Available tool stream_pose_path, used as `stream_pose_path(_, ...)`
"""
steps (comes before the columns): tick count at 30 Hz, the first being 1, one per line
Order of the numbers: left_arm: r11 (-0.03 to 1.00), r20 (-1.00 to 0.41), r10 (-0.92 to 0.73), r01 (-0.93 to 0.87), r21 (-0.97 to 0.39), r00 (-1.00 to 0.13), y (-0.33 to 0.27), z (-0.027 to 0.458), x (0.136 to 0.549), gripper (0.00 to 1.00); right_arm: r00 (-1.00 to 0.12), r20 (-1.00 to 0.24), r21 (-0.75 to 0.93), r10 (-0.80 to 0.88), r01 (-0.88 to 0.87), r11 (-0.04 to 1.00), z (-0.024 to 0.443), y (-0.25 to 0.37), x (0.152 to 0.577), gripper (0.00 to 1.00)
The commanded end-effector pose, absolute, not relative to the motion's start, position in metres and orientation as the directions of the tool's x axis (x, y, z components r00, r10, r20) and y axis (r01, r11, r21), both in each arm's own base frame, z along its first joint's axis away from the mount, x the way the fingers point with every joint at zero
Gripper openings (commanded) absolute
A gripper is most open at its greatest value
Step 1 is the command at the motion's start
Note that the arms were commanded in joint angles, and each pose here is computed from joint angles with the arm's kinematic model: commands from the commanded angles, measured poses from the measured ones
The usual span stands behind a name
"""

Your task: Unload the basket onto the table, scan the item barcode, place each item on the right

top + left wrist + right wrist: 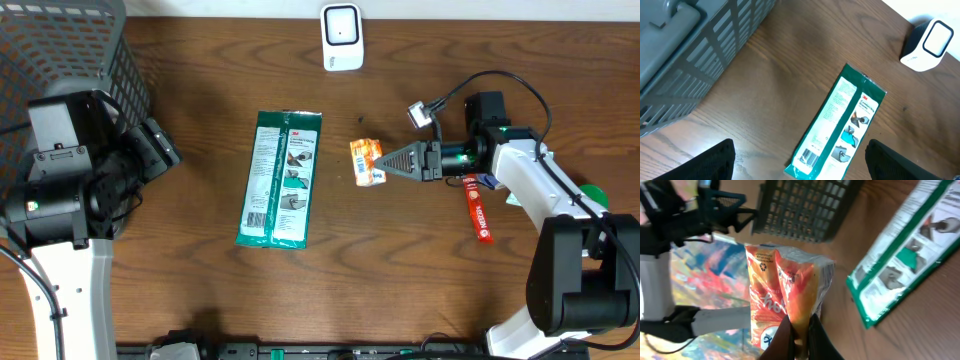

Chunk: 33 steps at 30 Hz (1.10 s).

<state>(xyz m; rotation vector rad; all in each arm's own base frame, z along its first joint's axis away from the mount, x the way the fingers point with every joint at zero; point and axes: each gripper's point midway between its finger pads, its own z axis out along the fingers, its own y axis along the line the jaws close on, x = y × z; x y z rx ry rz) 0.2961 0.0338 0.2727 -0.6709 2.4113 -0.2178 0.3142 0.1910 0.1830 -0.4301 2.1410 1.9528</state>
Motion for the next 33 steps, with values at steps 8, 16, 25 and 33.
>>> stream_pose_path(8,0.862,-0.527,-0.507,-0.412,-0.296,-0.682,0.036,0.273,0.296,0.82,-0.954,-0.294,0.956,-0.060,-0.294,-0.008,0.199,0.191,0.303,0.01)
stream_pose_path(16,0.862,-0.527,-0.507,-0.412,-0.296,-0.682,0.036,0.273,0.296,0.81,-0.960,-0.270,0.963,-0.074,-0.270,-0.011,0.199,0.195,0.298,0.01)
stream_pose_path(25,0.862,-0.527,-0.507,-0.412,-0.296,-0.682,0.036,0.273,0.296,0.81,-0.957,-0.270,0.963,-0.103,-0.269,-0.019,0.199,0.204,0.292,0.01)
stream_pose_path(33,0.862,-0.527,-0.507,-0.412,-0.296,-0.682,0.036,0.273,0.296,0.81,-0.957,-0.270,0.963,-0.103,-0.269,-0.019,0.199,0.204,0.292,0.01)
